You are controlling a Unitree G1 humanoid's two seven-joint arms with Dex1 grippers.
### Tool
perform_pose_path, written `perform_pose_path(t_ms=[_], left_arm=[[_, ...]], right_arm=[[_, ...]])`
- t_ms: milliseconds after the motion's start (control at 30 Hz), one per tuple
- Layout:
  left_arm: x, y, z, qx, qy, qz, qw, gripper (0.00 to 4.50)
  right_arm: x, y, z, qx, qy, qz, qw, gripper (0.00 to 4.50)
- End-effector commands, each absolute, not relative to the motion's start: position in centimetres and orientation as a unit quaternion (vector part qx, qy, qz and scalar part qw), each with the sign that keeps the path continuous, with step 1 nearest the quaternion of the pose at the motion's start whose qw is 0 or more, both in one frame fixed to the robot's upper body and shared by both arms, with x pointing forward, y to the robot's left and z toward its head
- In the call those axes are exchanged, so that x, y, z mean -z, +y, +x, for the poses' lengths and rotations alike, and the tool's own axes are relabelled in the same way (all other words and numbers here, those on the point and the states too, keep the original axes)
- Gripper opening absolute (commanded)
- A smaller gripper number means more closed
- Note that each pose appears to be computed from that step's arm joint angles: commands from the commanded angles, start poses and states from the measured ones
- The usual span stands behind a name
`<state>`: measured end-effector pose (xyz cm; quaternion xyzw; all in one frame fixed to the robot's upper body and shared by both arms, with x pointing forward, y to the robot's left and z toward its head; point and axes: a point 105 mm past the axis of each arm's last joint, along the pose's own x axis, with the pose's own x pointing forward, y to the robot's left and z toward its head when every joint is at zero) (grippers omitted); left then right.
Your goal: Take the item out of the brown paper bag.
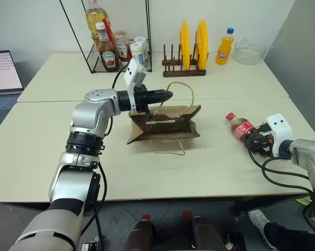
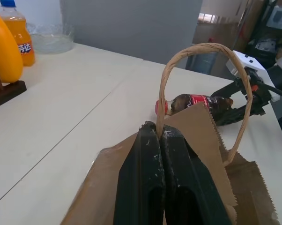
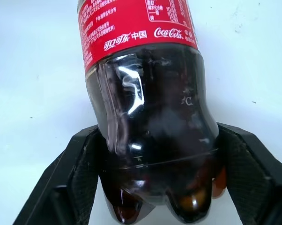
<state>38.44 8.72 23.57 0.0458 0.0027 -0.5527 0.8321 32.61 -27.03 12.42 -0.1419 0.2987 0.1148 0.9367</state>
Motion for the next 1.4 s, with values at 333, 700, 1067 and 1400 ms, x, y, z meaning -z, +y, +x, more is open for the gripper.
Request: perform_pose_path(t_ms=[333, 700, 1067, 1400], left_arm=[[-26.1, 11.7, 39.9, 0.474, -0.055, 0.047, 0.878, 0.20], [-27.3, 17.3, 40.5, 0.379, -0.080, 0.048, 0.921, 3.33], [-21.2, 23.4, 36.1, 0.190, -0.059, 0.117, 0.973, 4.48], [-9.5, 20.5, 28.5, 0.093, 0.076, 0.095, 0.988, 4.48]], right_arm=[[-21.6, -21.0, 32.0, -0.169, 0.063, -0.200, 0.963, 4.49], [-20.9, -19.2, 31.8, -0.122, 0.003, -0.157, 0.980, 4.50], [-17.5, -18.7, 29.8, -0.108, 0.001, -0.130, 0.986, 4.50], [-13.3, -18.9, 26.4, -0.035, 0.027, -0.069, 0.997, 4.50]])
